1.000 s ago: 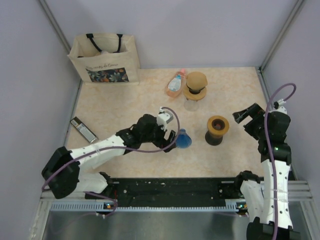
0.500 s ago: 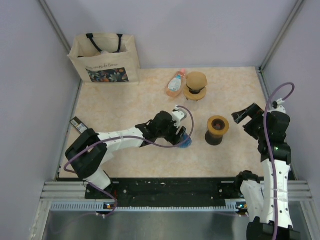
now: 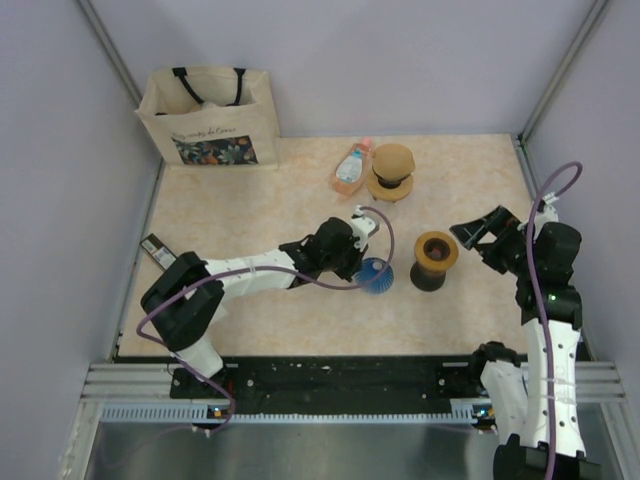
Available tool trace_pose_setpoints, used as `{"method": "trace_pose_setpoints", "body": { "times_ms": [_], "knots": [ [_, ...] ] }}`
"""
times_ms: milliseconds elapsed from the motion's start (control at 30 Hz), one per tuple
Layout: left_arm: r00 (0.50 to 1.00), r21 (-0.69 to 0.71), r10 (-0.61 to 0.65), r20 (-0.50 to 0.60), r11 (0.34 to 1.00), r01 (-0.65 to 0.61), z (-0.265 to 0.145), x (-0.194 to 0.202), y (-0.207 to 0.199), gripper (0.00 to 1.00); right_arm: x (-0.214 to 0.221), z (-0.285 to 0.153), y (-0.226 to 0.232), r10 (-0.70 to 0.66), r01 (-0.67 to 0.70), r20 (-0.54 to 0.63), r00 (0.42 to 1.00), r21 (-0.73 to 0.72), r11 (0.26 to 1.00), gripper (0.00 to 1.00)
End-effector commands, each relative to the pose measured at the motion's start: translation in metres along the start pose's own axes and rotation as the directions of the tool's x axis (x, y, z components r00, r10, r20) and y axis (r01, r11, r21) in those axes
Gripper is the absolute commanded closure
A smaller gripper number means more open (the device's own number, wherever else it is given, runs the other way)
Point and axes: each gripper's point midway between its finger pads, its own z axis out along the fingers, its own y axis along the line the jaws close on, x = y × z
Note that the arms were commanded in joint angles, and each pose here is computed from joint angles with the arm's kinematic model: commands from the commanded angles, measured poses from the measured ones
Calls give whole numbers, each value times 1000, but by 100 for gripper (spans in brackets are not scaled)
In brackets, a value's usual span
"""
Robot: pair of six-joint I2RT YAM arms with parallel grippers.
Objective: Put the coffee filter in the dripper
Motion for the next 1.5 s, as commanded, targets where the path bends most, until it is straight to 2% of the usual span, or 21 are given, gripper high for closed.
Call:
{"method": "trace_pose_setpoints", "body": {
  "times_ms": [0,33,133,233,300,367,467,567,733,967,1033,1100,1167,1200,1267,1300,1333,1467],
  "knots": [
    [995,40,-62,76,997,59,-16,-34,-13,100,1,-2,24,-27,25,-14,1000,-144,989,4],
    [991,42,-94,97,995,90,-23,-42,-15,100,2,-2,28,-35,31,-22,999,-170,985,5],
    [969,-27,-237,65,971,239,-44,-47,-9,100,8,-6,40,-75,60,-55,996,-245,968,8],
    [939,-57,-343,-21,938,341,-71,-48,-12,100,18,-5,43,-112,88,-76,991,-264,961,8],
    [919,-21,-388,-66,922,388,-88,-56,-23,100,30,-1,48,-152,117,-108,982,-277,954,9],
    [905,6,-420,-64,907,421,-100,-67,-30,100,48,2,65,-211,150,-161,964,-326,934,10],
    [890,44,-451,-73,890,454,-111,-74,-37,100,66,12,81,-292,218,-199,936,-323,921,13],
    [877,16,-477,-63,878,479,-115,-75,-33,100,72,21,97,-348,279,-191,918,-314,908,16],
    [869,35,-488,-82,870,492,-117,-76,-38,100,97,43,109,-396,302,-276,876,-327,896,24],
    [868,48,-492,-64,867,496,-117,-86,-39,100,123,63,119,-456,363,-326,828,-307,880,34],
    [868,53,-493,-60,867,496,-116,-89,-39,100,126,66,120,-457,369,-329,827,-297,881,41],
    [870,67,-491,-51,867,493,-117,-93,-41,100,126,66,120,-454,368,-328,828,-293,883,60],
    [873,91,-487,-36,868,488,-120,-98,-43,100,126,65,120,-451,366,-325,831,-291,884,74],
    [873,101,-486,-25,868,486,-120,-103,-43,93,125,65,119,-448,365,-323,833,-287,886,80],
    [875,129,-484,-2,868,480,-126,-110,-46,62,115,62,121,-439,371,-295,849,-260,891,94],
    [878,143,-479,22,870,471,-130,-115,-46,28,109,60,119,-439,382,-283,853,-236,894,98],
    [878,151,-477,49,872,466,-134,-119,-44,1,100,59,117,-434,391,-263,862,-201,898,100],
    [860,204,-472,192,877,435,-159,-140,-39,1,64,45,99,-385,377,-242,891,-77,923,100]
  ]
}}
